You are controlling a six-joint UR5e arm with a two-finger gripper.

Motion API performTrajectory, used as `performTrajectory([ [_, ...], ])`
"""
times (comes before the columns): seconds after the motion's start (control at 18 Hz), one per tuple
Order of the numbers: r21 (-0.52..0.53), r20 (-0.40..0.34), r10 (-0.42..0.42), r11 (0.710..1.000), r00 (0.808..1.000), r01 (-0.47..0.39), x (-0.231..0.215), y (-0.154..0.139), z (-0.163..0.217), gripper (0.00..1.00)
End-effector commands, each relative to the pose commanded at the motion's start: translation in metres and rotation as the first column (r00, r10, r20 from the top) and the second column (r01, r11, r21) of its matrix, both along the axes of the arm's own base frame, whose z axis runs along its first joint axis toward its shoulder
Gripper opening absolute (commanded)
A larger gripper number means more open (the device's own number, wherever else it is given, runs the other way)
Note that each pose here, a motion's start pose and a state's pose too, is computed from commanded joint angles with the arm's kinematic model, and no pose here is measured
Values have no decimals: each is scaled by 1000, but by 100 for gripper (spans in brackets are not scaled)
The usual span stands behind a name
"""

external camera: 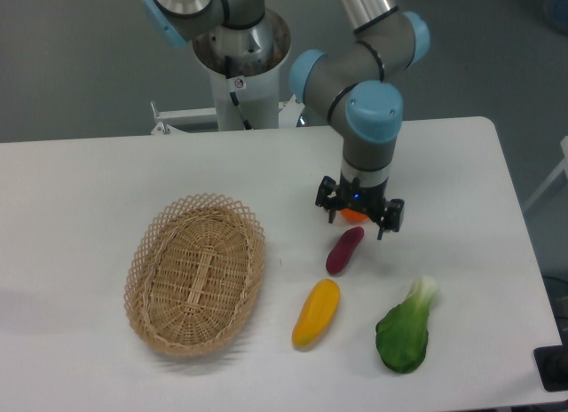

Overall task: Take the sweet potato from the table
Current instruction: 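Lower the gripper around the sweet potato and close on it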

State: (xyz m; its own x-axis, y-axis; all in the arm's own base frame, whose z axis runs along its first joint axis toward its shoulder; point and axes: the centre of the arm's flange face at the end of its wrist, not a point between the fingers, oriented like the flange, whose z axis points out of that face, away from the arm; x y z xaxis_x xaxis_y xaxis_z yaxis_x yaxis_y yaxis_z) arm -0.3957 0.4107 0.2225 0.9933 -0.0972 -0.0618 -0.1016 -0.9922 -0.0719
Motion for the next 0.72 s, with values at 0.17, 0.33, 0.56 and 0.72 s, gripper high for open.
performTrajectory([
  [0.17, -10, -21, -21, 1000, 1000, 21, 5, 9, -14, 100],
  [0.33, -18, -20, -36, 999, 999, 36, 10, 16, -27, 100],
  [0.56, -20, -16, -36, 999, 999, 36, 9, 17, -33, 100],
  [0.72, -15, -24, -33, 999, 999, 33, 9, 17, -33, 91],
])
